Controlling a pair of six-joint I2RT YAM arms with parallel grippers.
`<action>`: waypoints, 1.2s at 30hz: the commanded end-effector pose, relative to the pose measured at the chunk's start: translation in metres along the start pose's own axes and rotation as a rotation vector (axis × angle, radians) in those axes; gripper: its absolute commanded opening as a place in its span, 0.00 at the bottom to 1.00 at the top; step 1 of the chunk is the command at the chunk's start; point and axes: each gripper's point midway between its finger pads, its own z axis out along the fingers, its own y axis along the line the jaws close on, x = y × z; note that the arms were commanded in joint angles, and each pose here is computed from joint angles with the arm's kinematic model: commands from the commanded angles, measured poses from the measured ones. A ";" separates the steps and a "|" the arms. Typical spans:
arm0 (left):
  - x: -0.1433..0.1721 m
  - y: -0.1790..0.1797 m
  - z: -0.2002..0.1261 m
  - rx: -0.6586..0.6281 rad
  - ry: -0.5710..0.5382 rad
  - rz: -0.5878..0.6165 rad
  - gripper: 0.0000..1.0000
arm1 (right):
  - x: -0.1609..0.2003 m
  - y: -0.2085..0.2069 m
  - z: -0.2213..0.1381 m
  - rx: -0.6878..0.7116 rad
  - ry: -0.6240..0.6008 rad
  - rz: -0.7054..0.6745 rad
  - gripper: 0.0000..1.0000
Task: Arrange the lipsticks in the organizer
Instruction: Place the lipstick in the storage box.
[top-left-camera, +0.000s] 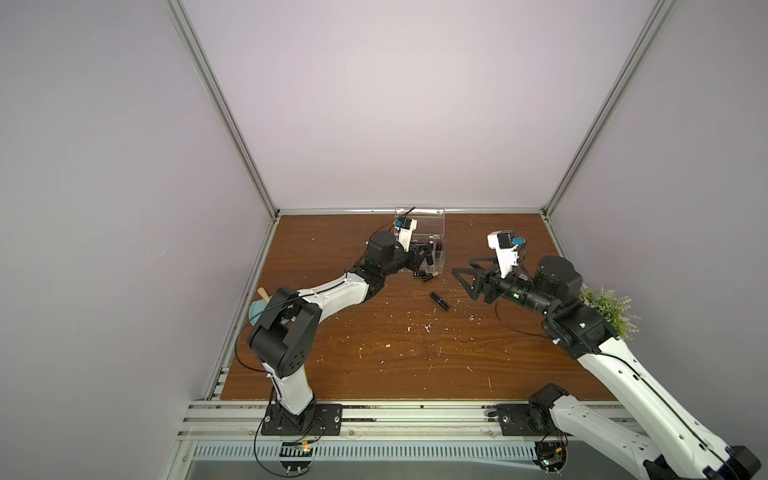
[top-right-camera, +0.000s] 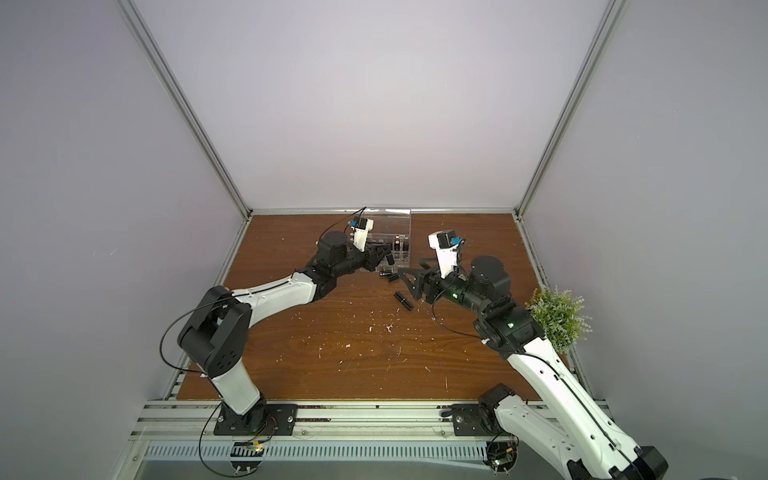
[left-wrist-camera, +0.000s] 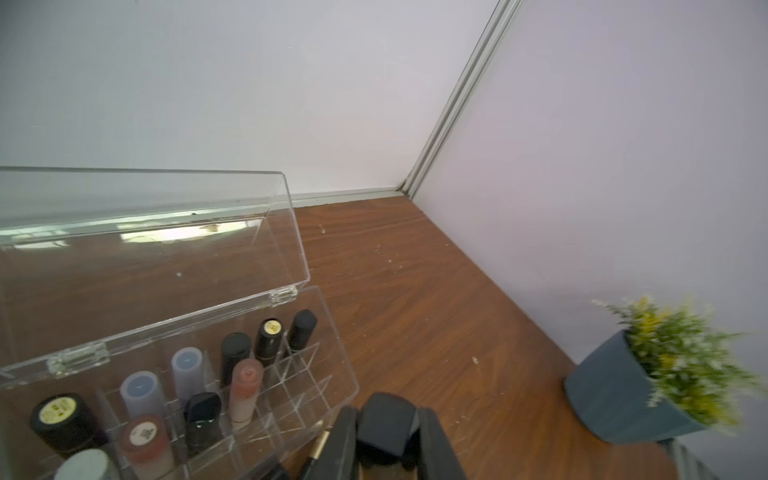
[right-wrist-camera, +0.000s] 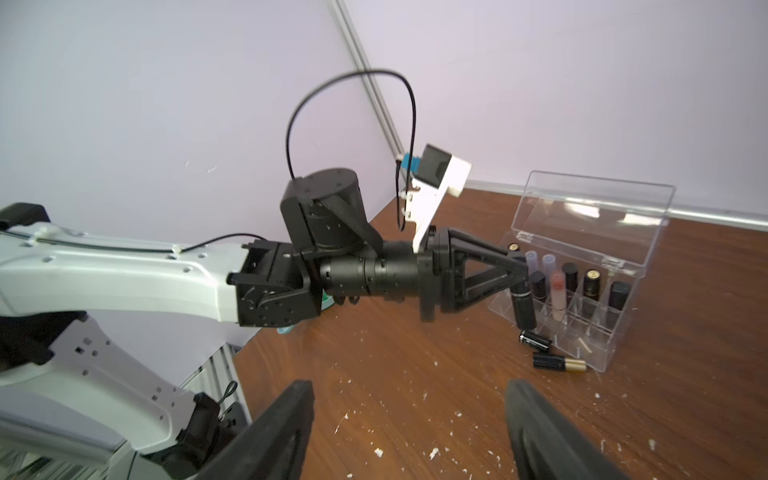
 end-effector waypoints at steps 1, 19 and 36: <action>-0.017 0.002 0.011 -0.095 -0.044 0.150 0.16 | -0.029 -0.007 -0.024 0.088 -0.128 -0.035 0.79; -0.006 0.023 0.071 -0.311 -0.055 0.408 0.17 | -0.053 -0.008 -0.067 0.201 -0.233 -0.102 0.77; 0.009 0.032 0.084 -0.326 -0.093 0.379 0.17 | -0.059 -0.010 -0.081 0.241 -0.255 -0.122 0.76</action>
